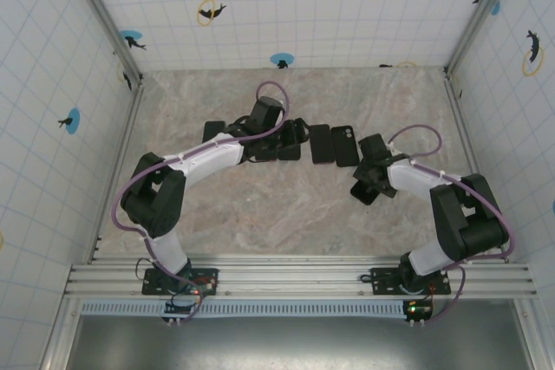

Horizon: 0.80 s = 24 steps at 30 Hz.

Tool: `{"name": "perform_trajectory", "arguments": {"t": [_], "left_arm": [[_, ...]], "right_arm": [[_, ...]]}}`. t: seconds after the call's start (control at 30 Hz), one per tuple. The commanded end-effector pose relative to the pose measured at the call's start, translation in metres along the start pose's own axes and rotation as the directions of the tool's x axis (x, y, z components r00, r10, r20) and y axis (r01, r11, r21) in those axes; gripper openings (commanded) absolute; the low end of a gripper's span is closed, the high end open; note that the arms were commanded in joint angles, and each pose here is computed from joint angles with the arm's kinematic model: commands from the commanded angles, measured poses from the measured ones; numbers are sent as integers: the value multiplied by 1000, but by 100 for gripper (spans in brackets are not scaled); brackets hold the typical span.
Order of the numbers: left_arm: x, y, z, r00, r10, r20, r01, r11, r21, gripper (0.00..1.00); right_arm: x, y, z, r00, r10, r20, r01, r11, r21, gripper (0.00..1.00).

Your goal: Take the phone out of the phone case

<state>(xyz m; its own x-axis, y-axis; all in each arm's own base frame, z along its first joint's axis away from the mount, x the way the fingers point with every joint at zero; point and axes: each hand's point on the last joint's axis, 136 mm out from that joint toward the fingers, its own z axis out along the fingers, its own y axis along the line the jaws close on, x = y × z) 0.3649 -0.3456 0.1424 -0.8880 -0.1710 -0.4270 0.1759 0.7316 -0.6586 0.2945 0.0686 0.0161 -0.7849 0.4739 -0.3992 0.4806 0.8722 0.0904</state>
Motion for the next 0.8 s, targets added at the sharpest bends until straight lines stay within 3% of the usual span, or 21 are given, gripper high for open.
{"name": "perform_trajectory", "arguments": {"t": [0.0,0.17,0.43,0.5,0.67,0.77], "left_arm": [[-7,-6,-3,1000,5,5,-6,1000,23,85],[-11,-9,-5,1000,3,16,-3,999,37,84],[-10,-6,-8,1000,-1,20,0,999,37,84],[-11,-6,-9,1000,-1,22,0,999,39,84],[-13,-8,-8,1000,-2,20,1,999,43,84],[-13,-9,-6,1000,-1,15,1,999,49,83]], "right_arm": [[42,-32,4,990,8,-144,10,992,123,86],[41,-42,9,986,-4,-169,44,972,230,86],[51,-32,17,976,42,-215,0,982,191,87],[53,-34,19,973,54,-223,-11,982,189,83],[48,-34,17,975,64,-213,-29,986,166,61],[40,-35,14,979,54,-194,-25,989,149,56]]}}
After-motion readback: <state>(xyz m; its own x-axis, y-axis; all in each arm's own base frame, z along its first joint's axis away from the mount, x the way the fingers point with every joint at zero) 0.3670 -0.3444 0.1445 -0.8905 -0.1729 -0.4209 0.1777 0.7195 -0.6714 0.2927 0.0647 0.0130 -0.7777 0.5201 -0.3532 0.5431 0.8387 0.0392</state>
